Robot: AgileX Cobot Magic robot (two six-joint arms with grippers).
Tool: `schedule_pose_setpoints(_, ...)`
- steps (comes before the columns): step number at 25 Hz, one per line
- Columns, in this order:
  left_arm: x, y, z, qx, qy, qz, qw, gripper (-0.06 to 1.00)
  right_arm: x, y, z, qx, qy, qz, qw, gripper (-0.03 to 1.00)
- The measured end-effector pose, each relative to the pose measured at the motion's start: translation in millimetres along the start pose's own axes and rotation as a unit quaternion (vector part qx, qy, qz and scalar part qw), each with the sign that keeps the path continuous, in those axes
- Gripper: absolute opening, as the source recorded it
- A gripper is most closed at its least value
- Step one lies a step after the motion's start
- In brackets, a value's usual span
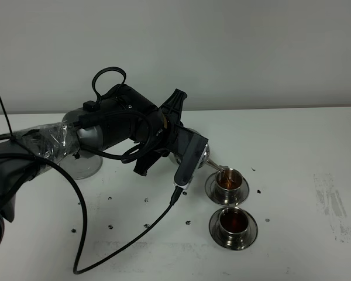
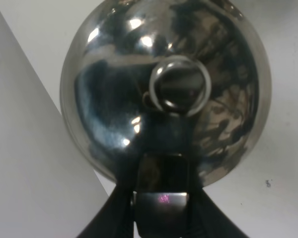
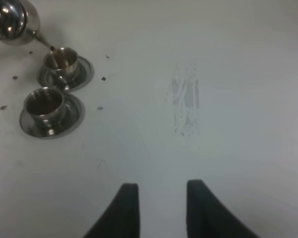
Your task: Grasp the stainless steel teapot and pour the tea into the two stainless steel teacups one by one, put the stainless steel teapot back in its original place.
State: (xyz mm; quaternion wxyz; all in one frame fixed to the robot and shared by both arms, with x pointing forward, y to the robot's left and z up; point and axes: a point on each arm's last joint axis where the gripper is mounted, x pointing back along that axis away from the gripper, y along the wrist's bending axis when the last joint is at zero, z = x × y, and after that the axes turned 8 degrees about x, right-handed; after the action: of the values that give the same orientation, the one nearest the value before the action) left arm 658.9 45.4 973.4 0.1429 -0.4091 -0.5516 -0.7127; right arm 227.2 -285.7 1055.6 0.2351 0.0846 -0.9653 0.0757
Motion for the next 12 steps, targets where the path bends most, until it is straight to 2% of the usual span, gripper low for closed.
schedule_pose_setpoints(12, 0.0, 2.0, 0.5, -0.012, 0.003, -0.011, 1.000, 0.24, 0.0, 0.0, 0.0, 0.000, 0.000, 0.000, 1.000, 0.22)
